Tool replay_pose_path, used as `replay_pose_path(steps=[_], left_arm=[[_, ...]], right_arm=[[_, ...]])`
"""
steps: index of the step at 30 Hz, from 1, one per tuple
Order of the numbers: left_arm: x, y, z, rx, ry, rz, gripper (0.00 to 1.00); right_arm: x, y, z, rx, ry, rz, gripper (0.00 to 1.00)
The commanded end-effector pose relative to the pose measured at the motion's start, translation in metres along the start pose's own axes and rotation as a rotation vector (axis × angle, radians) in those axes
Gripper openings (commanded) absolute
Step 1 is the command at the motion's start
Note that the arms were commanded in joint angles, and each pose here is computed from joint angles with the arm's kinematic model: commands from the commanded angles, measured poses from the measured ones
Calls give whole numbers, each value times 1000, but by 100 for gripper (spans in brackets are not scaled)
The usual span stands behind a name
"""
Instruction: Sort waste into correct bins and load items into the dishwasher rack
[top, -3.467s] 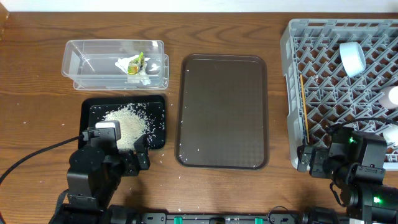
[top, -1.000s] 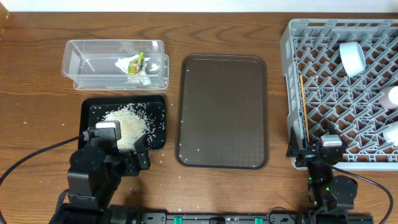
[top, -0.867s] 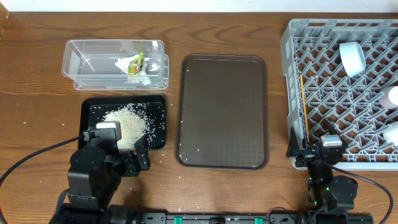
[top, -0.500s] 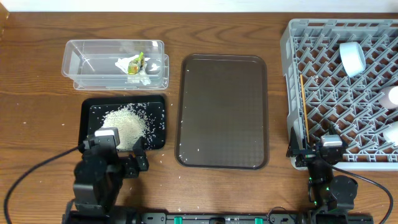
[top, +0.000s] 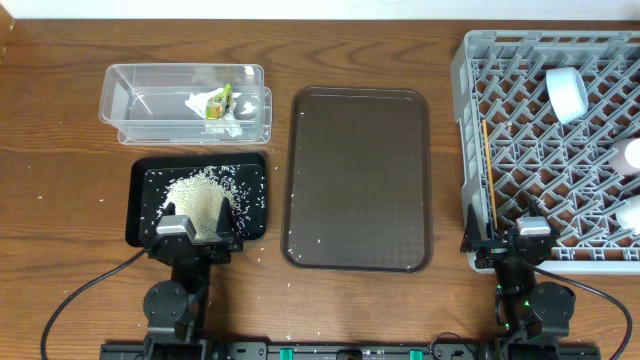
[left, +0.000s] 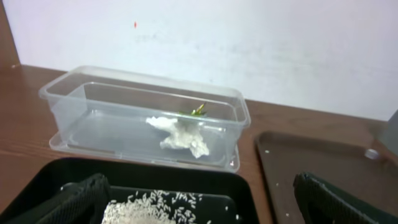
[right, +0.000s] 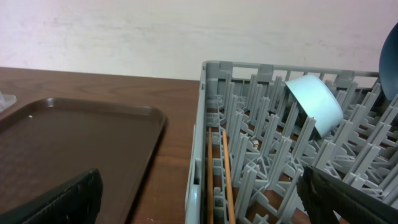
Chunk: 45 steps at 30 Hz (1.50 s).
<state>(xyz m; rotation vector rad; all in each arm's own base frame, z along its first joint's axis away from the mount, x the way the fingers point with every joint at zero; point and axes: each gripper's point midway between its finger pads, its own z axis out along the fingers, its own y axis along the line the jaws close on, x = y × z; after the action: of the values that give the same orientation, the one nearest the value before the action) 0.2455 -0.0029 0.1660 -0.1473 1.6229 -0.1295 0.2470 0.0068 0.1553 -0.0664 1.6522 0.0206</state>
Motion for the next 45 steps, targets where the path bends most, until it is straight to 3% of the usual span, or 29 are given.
replay_pose_path(steps=[1, 5, 45], left_arm=[[7, 6, 1, -26, 6, 40, 97], [28, 8, 0, -31, 93, 45, 97], [29, 9, 0, -32, 97, 46, 97]], right_arm=[[2, 3, 0, -12, 7, -9, 99], [2, 3, 0, -12, 7, -9, 99], [2, 3, 0, -12, 7, -9, 99]])
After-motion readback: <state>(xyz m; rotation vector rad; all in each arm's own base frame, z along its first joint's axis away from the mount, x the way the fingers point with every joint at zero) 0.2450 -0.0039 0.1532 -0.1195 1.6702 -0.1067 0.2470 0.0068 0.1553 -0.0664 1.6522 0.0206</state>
